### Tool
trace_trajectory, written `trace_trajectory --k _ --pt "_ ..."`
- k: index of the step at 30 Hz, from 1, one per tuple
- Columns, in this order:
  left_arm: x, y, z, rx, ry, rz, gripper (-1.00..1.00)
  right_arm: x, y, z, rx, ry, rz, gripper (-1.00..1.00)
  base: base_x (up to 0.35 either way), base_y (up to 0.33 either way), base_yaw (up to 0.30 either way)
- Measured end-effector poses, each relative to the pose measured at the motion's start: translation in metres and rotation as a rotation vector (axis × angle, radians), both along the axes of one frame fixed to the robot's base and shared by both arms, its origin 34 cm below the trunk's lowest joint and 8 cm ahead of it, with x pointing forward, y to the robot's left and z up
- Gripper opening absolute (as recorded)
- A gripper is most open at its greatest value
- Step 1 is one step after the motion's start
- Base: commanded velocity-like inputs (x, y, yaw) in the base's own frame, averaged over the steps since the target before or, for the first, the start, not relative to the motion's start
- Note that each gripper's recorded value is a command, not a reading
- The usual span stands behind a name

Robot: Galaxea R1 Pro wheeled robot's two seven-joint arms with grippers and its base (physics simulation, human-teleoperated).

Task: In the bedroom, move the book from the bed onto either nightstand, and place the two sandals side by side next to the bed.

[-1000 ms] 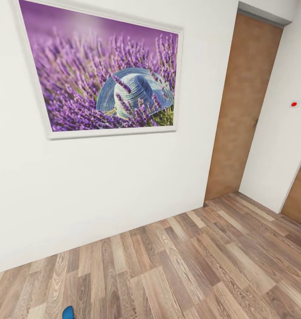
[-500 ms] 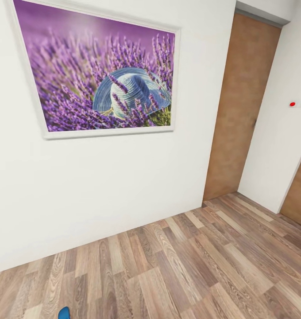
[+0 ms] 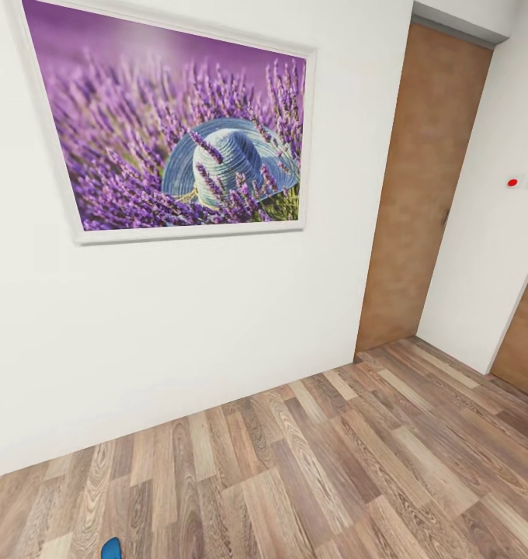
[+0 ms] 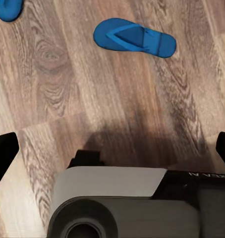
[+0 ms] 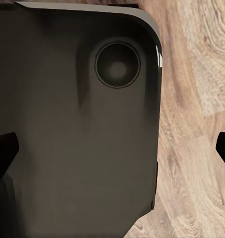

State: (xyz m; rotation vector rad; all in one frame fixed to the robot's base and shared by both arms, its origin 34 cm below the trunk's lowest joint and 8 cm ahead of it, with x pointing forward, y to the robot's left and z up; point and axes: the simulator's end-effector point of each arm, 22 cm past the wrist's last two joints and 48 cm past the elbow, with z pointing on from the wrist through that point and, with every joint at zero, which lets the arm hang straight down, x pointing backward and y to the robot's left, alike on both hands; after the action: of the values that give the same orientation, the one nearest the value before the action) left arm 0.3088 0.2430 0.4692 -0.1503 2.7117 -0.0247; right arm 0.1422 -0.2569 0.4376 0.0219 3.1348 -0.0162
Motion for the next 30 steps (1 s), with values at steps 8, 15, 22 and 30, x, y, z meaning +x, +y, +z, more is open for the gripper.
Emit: trace_trajectory --k 8,15,22,30 --pt "0.121 0.003 0.06 0.039 -0.189 -0.07 1.0 0.0 0.0 0.0 0.0 0.0 0.005 1.0 0.0 0.0 0.0" --pt "0.237 0.016 0.149 0.316 -0.306 -0.332 1.0 0.001 0.001 0.0 0.002 -0.001 0.016 1.0 0.0 0.0 0.0" --pt "0.284 0.028 0.192 0.63 -0.341 -0.572 1.0 0.001 0.001 0.0 0.004 -0.001 0.019 1.0 0.0 0.0 0.0" --pt "0.268 0.009 0.171 0.644 -0.218 -0.866 1.0 0.001 0.001 0.0 0.004 -0.001 0.018 1.0 0.0 0.0 0.0"
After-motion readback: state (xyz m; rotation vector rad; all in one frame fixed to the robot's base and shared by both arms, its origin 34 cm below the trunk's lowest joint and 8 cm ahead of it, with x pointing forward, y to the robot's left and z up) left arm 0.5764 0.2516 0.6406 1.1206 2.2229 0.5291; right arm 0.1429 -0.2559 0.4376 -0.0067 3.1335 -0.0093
